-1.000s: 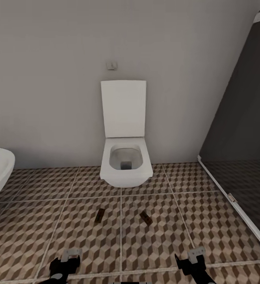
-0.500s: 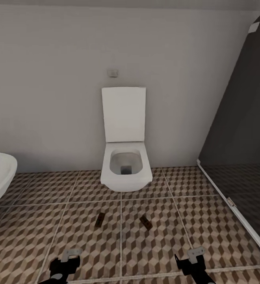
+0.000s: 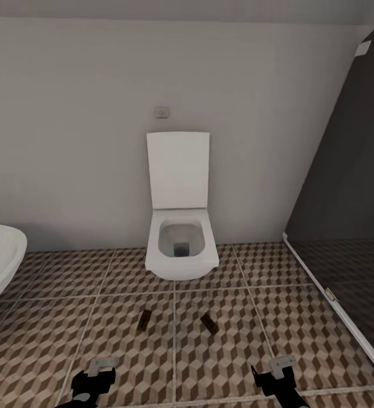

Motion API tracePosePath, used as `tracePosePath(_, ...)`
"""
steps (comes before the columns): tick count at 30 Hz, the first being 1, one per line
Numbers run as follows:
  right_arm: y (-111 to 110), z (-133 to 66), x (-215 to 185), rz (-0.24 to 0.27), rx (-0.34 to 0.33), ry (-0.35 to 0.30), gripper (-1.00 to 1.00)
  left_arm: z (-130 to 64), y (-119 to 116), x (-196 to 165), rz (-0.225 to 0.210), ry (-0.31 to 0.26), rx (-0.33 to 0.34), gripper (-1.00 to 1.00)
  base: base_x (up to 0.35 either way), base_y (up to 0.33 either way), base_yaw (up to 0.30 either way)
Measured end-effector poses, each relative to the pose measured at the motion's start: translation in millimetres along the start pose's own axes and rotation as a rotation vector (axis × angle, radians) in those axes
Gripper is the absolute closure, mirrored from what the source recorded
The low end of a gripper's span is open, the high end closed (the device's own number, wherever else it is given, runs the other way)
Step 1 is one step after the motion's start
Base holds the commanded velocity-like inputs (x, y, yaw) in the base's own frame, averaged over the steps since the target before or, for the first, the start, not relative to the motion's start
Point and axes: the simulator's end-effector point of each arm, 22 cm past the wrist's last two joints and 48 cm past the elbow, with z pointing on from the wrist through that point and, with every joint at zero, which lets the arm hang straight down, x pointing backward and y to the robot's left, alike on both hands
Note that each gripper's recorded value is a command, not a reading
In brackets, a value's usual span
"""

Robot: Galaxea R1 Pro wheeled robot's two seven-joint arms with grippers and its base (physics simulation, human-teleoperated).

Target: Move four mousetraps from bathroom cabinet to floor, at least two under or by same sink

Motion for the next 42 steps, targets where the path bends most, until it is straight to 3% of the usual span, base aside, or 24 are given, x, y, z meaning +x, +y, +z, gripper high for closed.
tracePosePath(42, -15.5, -49.0, -72.6, 0.000, 0.000, 0.013, -1.00, -60.0, 17.2, -67.9, 0.000, 0.003, -0.003, -1.00, 0.000, 0.000, 0.000)
